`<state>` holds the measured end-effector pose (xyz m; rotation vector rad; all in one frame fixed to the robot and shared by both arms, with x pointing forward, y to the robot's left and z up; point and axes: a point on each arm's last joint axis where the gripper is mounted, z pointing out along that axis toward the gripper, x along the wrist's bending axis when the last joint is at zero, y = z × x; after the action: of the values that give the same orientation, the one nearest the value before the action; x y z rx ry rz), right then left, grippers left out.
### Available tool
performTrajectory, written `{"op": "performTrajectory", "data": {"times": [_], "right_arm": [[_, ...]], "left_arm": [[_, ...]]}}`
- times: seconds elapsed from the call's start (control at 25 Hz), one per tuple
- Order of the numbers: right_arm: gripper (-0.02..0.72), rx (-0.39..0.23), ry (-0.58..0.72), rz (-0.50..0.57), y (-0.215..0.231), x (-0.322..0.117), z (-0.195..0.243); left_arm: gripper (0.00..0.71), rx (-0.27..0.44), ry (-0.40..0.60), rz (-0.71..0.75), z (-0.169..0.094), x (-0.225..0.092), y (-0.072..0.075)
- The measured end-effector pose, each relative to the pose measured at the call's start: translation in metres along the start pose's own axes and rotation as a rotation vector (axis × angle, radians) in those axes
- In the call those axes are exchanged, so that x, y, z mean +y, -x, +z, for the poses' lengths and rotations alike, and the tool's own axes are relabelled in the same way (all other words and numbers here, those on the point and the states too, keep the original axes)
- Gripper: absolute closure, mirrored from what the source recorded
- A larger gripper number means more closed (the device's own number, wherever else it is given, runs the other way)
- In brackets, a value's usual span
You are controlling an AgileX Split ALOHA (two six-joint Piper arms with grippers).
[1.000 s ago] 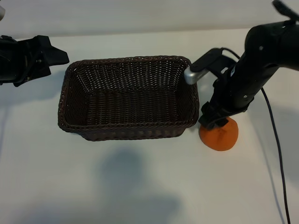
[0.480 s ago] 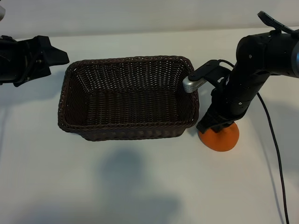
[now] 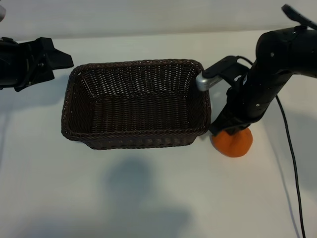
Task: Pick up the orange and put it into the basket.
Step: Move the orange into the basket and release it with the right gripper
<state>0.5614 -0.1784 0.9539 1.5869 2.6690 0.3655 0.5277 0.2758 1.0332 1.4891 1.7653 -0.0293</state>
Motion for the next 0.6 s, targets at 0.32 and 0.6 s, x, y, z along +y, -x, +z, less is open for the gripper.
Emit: {"op": "performTrajectory", "data": {"times": [0.32, 0.6], "right_arm": [[0.631, -0.027, 0.069, 0.000, -0.003, 0.000, -0.027], [0.631, -0.032, 0.120, 0.010, -0.006, 0.000, -0.047]], "left_arm": [[0.143, 0.052, -0.012, 0.033, -0.019, 0.024, 0.015], [0.160, 0.159, -0.071, 0.049, -0.026, 0.026, 0.010]]}}
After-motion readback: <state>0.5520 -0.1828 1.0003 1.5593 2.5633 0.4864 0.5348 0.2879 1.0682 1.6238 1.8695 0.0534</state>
